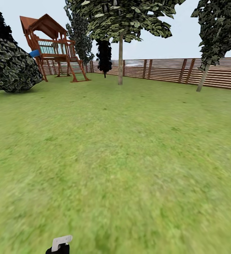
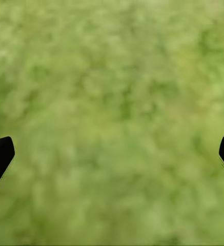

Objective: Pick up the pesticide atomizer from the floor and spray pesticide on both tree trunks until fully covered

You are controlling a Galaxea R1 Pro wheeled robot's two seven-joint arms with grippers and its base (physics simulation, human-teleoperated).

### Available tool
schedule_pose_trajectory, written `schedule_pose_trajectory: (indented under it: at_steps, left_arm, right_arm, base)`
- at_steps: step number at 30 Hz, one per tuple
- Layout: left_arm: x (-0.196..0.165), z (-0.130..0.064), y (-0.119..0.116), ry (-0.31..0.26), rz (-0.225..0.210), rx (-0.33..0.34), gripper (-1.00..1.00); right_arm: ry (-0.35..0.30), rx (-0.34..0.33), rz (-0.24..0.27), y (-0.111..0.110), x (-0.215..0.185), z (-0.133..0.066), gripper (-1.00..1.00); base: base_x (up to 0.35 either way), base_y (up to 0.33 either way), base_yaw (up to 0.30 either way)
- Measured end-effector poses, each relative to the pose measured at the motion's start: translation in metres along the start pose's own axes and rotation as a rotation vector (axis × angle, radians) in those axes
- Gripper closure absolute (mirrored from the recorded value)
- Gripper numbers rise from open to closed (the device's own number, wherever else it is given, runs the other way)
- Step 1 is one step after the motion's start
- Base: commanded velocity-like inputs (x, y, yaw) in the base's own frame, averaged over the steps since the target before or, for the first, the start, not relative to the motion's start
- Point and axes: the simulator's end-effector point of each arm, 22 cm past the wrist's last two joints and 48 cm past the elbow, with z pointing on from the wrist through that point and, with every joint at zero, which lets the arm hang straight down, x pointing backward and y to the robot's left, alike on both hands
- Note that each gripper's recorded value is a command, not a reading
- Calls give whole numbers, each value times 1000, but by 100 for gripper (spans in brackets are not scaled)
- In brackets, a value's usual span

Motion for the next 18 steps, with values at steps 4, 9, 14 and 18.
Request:
schedule_pose_trajectory:
  at_steps: [4, 9, 14, 18]
  left_arm:
    - [0, 0, 0, 0, 1, 0, 100]
    - [0, 0, 0, 0, 1, 0, 100]
    - [0, 0, 0, 0, 1, 0, 100]
    - [0, 0, 0, 1, 1, 0, 100]
  right_arm:
    - [0, 0, 0, 0, 0, 0, -100]
    - [0, 0, 0, 0, 0, 0, -100]
    - [0, 0, 0, 0, 0, 0, -100]
    - [0, 0, 0, 0, 0, 0, -100]
  base:
    - [340, 0, 0]
    - [340, 0, 0]
    - [340, 0, 0]
    - [340, 0, 0]
